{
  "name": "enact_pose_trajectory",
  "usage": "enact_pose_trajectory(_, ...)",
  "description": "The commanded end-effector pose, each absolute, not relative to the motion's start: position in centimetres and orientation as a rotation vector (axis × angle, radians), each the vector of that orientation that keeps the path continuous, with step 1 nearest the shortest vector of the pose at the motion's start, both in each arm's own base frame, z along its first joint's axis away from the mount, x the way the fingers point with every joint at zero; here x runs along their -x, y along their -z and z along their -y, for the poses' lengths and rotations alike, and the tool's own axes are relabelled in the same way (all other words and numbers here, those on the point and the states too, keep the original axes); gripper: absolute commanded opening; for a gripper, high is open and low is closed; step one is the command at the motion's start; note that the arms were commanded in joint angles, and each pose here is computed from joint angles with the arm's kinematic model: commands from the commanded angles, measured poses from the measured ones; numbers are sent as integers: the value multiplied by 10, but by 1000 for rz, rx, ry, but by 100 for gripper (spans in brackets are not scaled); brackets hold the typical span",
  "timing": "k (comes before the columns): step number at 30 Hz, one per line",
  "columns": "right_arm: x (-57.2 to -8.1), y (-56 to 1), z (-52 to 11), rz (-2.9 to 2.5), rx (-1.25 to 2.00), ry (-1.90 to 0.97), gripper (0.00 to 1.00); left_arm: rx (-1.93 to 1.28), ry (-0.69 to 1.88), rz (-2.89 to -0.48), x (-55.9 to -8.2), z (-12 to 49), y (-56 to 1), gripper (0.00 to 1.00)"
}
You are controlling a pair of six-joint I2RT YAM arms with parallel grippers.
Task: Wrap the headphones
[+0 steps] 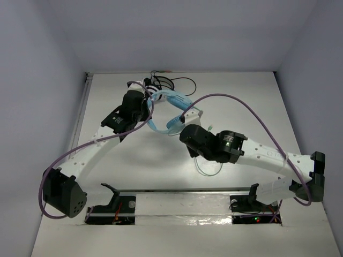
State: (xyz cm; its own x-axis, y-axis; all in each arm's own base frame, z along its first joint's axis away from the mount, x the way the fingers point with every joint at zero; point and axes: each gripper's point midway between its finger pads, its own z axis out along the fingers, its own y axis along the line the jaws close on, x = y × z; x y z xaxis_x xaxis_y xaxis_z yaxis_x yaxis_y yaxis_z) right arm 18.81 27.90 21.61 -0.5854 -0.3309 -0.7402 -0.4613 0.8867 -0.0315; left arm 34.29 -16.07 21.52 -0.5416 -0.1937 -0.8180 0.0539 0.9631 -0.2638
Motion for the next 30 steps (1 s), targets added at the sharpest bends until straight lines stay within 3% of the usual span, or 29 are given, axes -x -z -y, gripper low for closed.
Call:
enact_pose_trajectory(1,-192,-254,-253,-2173,561,-120,0,-86,274,-2048,-345,165,-267,0)
enact_pose_trajectory(6,-194,-267,-249,-2157,608,-73,2,-411,344,-2108,-318,191,-261,0)
enact_pose_trajectory(8,-197,-272,-249,-2143,620,-58,2,-513,480,-2115,-302,212,-252,0)
enact_pose_trajectory(13,-201,-279,-239,-2119,643,7,6,-601,611,-2128,-286,232,-229,0)
enact_pose_trajectory(20,-216,-292,-228,-2064,598,120,23,-731,784,-2084,-259,253,-222,0)
enact_pose_trajectory(24,-229,-294,-215,-2033,503,195,23,-749,815,-2036,-250,252,-233,0)
enact_pose_trajectory(30,-253,-294,-211,-2012,377,92,25,-802,931,-1974,-233,261,-248,0)
